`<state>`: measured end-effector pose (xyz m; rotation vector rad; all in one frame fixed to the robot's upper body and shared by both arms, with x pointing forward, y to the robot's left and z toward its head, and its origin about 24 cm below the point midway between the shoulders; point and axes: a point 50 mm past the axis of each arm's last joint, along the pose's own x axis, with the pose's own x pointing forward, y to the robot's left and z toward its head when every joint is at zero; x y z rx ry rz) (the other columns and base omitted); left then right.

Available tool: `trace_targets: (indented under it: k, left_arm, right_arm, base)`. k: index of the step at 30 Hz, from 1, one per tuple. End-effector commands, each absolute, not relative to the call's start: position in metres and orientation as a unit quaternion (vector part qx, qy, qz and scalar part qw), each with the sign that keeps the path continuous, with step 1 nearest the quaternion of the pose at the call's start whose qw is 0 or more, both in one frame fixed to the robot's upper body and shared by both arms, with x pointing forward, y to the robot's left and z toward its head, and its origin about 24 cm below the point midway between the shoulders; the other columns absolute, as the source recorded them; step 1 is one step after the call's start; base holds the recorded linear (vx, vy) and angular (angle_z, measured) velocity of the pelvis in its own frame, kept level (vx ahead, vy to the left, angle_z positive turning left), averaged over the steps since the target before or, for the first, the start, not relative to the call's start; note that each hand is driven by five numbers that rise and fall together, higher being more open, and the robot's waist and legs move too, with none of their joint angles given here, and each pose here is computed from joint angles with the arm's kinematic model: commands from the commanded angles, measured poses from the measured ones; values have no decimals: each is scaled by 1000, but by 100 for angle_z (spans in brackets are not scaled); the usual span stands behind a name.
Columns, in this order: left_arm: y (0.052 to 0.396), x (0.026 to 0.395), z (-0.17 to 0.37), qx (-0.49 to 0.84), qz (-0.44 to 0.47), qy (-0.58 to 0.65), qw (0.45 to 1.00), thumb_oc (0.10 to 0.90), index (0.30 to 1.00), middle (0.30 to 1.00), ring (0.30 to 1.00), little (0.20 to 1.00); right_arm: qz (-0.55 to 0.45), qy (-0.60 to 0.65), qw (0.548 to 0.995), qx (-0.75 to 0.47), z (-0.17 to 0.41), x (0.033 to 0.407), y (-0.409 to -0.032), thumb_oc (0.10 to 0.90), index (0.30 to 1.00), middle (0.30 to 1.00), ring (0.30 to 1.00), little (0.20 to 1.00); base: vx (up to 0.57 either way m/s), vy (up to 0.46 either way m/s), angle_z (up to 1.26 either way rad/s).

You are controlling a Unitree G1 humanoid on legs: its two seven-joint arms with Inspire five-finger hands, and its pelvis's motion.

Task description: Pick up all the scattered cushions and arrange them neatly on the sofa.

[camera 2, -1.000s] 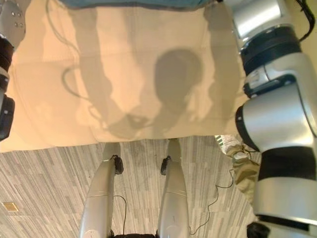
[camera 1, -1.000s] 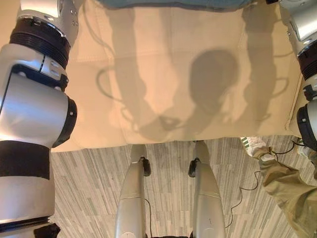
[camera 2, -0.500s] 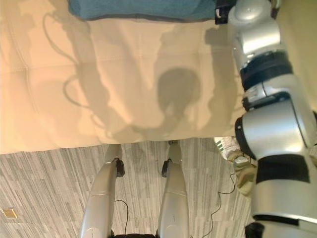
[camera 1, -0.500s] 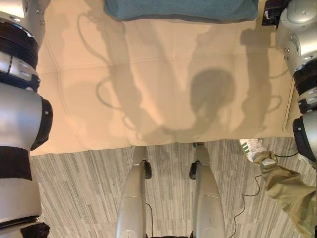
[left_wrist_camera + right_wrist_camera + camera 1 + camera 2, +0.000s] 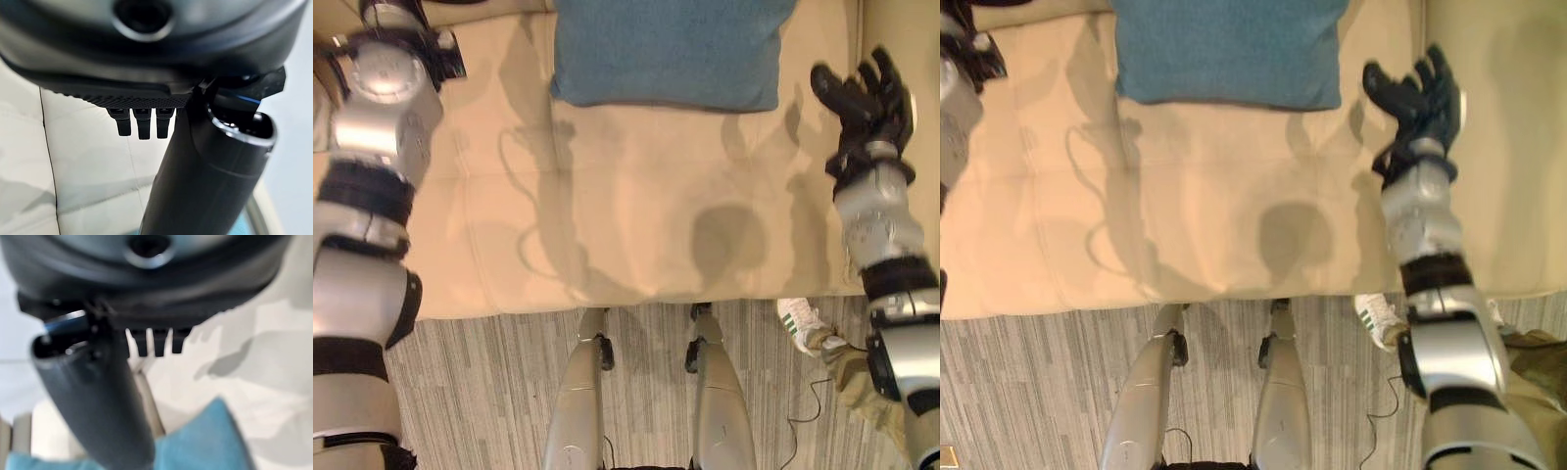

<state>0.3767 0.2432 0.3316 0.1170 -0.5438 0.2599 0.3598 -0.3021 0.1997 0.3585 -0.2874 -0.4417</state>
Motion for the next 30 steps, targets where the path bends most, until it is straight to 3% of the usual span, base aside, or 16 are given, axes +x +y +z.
trace_targets:
  k: [1, 3, 4, 6, 12, 16, 18, 20, 22, 23, 26, 27, 30]
  left_arm:
    - [271, 324, 339, 8, 146, -410, 900, 800, 900, 900, 900, 900]
    - [283, 316, 315, 7, 160, -394, 905, 800, 900, 900, 900, 900]
    - [304, 291, 278, -31, 203, -396, 895, 800, 900, 900, 900, 900]
    - [335, 267, 232, -50, 268, -353, 895, 800, 900, 900, 900, 900]
    - [407, 202, 152, 20, 400, -197, 895, 800, 900, 900, 900, 900]
    - [440, 139, 33, -7, 508, 50, 860, 800, 900, 900, 900, 900]
    - [430, 82, -26, -4, 572, 176, 801, 800, 900, 900, 900, 900]
    - [430, 82, -26, -4, 572, 176, 801, 800, 900, 900, 900, 900]
    - [392, 30, -89, -11, 549, 365, 752, 800, 900, 900, 900, 900]
    - [376, 22, -105, -1, 514, 423, 746, 800, 900, 900, 900, 900]
    - [347, 9, -126, -34, 482, 483, 731, 800, 900, 900, 900, 900]
    - [321, 2, -141, -48, 435, 535, 723, 800, 900, 900, 900, 900]
    - [287, 23, -155, -7, 313, 573, 757, 800, 900, 900, 900, 900]
  right_arm:
    - [-279, -192, 926, 164, 167, 305, -347, 800, 900, 900, 900, 900]
    - [-290, -166, 928, 164, 143, 294, -348, 800, 900, 900, 900, 900]
    - [-296, -107, 934, 171, 94, 271, -342, 800, 900, 900, 900, 900]
    - [-313, -54, 934, 164, 59, 249, -343, 800, 900, 900, 900, 900]
    - [-377, 21, 917, 129, 21, 199, -378, 800, 900, 900, 900, 900]
    - [-410, 85, 905, 76, 0, 163, -393, 800, 900, 900, 900, 900]
    - [-428, 157, 888, 60, -28, 129, -393, 800, 900, 900, 900, 900]
    - [-428, 157, 888, 60, -28, 129, -394, 800, 900, 900, 900, 900]
    - [-406, 268, 874, 3, -60, 112, -383, 800, 900, 900, 900, 900]
    - [-394, 303, 868, 0, -72, 107, -375, 800, 900, 900, 900, 900]
    - [-369, 334, 866, 33, -91, 106, -352, 800, 900, 900, 900, 900]
    - [-376, 357, 852, 73, -106, 97, -337, 800, 900, 900, 900, 900]
    - [-367, 388, 839, 104, -123, 90, -311, 800, 900, 900, 900, 900]
  base:
    - [102, -78, 8]
    - [79, -105, 8]
    - [154, -212, 15]
    - [107, -238, 21]
    - [-55, -192, 28]
    - [-310, 10, 53]
    - [-180, 165, 40]
    - [-59, 86, 24]
    - [-282, 360, 37]
    - [-291, 327, -5]
    - [-321, 338, 21]
    - [-325, 337, 33]
    - [-361, 357, 12]
